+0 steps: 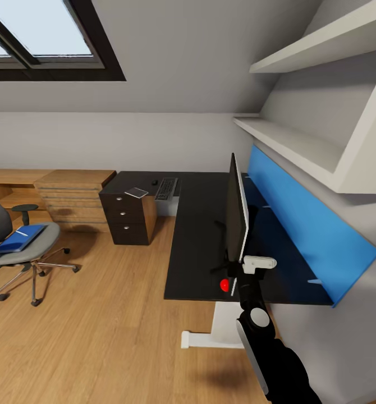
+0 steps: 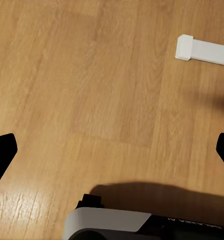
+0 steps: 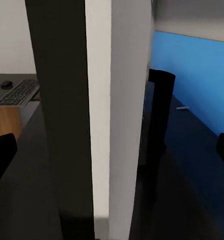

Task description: In the bedroom, organize the workspace by keeping the computer under the desk, ensuring the monitor is on the desk, placing the keyboard on the desk next to the monitor, placing the mouse on the desk next to the keyboard, moving the folder from the swivel chair onto the desk next to the mouse, stacking the notebook on top of the folder with the pen on top of the notebook, and positioning the swivel chair next to the desk.

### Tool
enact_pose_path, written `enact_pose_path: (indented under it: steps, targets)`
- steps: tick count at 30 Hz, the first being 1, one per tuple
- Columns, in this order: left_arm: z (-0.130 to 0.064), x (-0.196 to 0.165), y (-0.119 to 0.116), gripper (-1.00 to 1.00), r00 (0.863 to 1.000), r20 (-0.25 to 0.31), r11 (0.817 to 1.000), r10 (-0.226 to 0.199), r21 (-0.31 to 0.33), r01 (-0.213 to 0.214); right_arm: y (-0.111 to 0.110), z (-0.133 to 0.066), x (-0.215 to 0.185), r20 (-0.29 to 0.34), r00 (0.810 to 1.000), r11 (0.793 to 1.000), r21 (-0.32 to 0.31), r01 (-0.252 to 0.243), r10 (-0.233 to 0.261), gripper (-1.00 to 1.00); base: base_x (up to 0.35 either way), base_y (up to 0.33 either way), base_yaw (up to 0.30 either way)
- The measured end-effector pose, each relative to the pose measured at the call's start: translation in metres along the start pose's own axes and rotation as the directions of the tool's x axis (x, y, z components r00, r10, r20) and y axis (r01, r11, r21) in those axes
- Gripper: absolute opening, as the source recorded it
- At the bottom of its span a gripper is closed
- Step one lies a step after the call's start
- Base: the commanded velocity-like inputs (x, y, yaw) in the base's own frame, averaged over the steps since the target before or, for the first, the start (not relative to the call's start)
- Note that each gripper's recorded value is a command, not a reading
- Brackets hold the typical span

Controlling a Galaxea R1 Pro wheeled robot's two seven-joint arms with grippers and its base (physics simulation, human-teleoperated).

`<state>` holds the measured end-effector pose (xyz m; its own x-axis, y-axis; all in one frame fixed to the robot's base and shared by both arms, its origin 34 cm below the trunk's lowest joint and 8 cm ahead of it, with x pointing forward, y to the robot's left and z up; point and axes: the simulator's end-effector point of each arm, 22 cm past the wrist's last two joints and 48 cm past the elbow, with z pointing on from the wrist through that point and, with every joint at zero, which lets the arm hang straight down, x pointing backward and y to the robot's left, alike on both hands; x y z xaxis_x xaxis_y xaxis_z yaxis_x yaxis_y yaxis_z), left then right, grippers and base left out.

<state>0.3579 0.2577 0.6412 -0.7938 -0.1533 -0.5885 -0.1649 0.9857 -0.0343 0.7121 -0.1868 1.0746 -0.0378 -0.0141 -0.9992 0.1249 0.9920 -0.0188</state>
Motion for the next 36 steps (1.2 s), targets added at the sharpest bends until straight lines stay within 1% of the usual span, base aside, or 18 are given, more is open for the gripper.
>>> enact_pose_path:
  steps: [5,15,21,36]
  targets:
    - [0.0000,0.0000,0.0000,1.00,1.000,0.000,1.000,0.000,0.000,0.000,-0.0003,0.0001,0.0000,0.000,1.000,1.000,0.001,0.000,0.000,1.00,0.000,-0.159,0.000]
    - [0.0000,-0.0001,0.0001,1.00,1.000,0.000,1.000,0.000,0.000,0.000,-0.0017,0.0003,0.0003,0.001,1.000,1.000,0.003,0.002,-0.002,1.00,0.000,-0.034,0.000]
    - [0.0001,-0.0002,0.0001,1.00,1.000,0.000,1.000,-0.001,-0.001,0.001,-0.0018,0.0004,0.0012,-0.001,1.000,1.000,0.003,0.003,-0.003,1.00,0.000,-0.144,0.000]
    - [0.0000,-0.0001,0.0001,1.00,1.000,0.000,1.000,0.000,0.000,0.000,-0.0019,0.0003,0.0021,-0.003,1.000,1.000,0.003,0.004,-0.004,1.00,0.000,-0.030,0.000]
